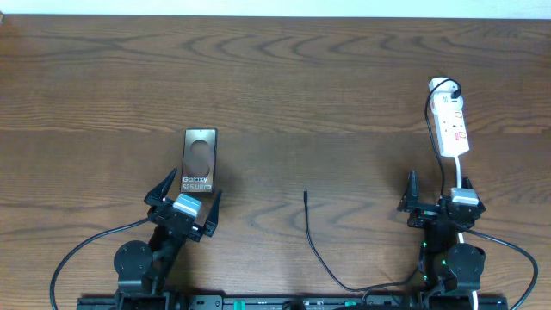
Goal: Plug charger to phone and switch on socket
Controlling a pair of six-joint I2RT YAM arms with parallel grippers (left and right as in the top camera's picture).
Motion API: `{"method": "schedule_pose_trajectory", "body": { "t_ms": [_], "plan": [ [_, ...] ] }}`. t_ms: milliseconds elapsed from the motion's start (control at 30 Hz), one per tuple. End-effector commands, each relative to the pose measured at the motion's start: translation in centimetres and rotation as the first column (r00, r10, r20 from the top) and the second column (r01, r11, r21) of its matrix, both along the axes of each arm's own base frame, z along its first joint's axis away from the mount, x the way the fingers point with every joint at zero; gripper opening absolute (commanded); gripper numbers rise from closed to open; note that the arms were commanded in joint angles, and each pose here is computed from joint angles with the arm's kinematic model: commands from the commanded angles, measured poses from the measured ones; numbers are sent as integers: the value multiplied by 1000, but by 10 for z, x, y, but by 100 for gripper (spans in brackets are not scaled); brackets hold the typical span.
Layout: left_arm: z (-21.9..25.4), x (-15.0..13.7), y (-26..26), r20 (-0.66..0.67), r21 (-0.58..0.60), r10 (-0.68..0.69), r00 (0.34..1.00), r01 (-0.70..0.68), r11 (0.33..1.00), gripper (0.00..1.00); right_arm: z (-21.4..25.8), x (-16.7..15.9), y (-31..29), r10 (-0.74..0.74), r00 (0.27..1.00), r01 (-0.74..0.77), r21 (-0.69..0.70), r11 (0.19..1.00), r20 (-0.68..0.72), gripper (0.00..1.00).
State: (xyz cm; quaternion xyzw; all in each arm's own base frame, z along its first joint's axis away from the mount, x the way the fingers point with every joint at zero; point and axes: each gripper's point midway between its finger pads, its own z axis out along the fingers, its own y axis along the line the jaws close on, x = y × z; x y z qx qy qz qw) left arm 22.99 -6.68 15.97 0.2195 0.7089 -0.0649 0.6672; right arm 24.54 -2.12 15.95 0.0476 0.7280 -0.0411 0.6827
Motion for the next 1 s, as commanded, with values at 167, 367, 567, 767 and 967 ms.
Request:
{"method": "schedule_pose_trajectory", "body": {
  "t_ms": [167, 367, 567, 767, 967],
  "plan": [
    [-15, 1, 2, -31, 6, 12, 999, -12, 1000, 92, 0, -1, -2, -8, 1000, 8, -15, 1000, 0, 99],
    [-15, 1, 2, -31, 6, 12, 999, -12, 1000, 92, 0, -1, -2, -8, 1000, 8, -15, 1000, 0, 99],
    [-15, 1, 2, -30, 6, 12, 999, -12, 1000, 93, 0, -1, -2, -8, 1000, 8, -15, 1000, 0, 99],
    [-11, 3, 7, -42, -40, 46, 998, -47, 998, 92, 0, -1, -2, -8, 1000, 8, -15, 1000, 0, 99],
    [0, 5, 12, -50, -72, 81, 995, -84, 994, 92, 0, -1, -2, -8, 1000, 8, -15, 1000, 0, 99]
  ]
}}
